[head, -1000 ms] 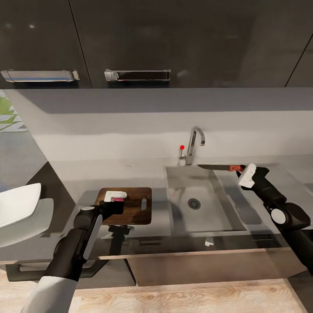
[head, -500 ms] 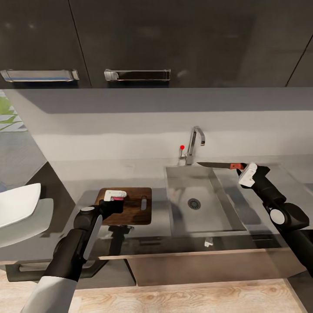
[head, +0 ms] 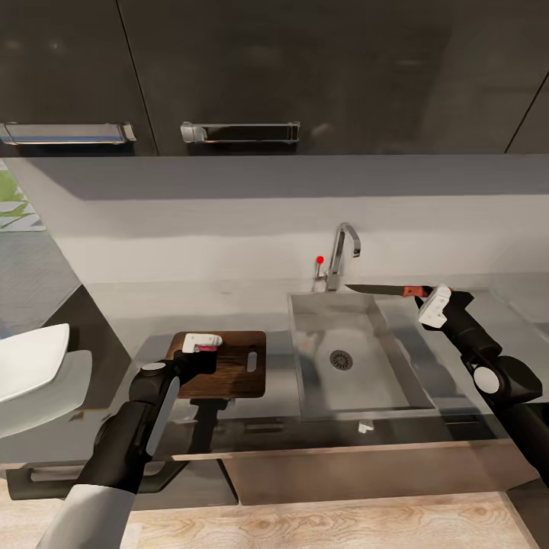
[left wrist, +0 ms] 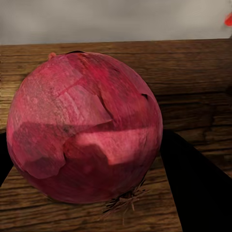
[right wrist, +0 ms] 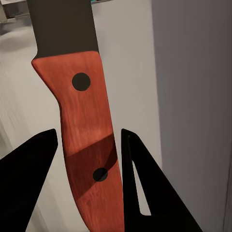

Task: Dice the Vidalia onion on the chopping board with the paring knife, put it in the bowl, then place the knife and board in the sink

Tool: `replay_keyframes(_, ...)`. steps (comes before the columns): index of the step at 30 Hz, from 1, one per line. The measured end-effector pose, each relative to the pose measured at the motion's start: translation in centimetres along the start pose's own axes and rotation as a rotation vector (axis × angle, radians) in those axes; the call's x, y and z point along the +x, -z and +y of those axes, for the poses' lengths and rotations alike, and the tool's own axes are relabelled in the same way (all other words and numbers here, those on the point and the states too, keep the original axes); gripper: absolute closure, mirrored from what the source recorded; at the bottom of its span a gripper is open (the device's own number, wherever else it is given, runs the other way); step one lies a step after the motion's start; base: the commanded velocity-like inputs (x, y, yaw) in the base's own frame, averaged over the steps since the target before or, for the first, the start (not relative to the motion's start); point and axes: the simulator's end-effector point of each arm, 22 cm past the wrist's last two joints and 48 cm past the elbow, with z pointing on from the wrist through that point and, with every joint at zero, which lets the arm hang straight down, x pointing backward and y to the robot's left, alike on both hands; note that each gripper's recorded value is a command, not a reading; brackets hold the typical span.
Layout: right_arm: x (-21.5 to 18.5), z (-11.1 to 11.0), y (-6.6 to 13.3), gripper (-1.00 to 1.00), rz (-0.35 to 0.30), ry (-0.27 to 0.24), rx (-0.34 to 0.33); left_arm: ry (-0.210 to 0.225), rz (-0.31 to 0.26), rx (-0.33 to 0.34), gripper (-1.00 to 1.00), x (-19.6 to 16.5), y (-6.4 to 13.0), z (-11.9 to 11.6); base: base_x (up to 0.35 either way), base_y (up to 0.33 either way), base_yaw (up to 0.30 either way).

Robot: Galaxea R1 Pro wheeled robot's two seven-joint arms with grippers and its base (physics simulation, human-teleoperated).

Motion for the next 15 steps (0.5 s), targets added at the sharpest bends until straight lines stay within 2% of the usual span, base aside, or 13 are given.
replay_keyframes(15, -0.01, -0.05, 0.03, 1.00, 0.000, 0.000, 0.001, 0.002, 0.011, 0.000, 1.00, 0.45, -0.16, 0.02, 0.000, 0.000, 0.000)
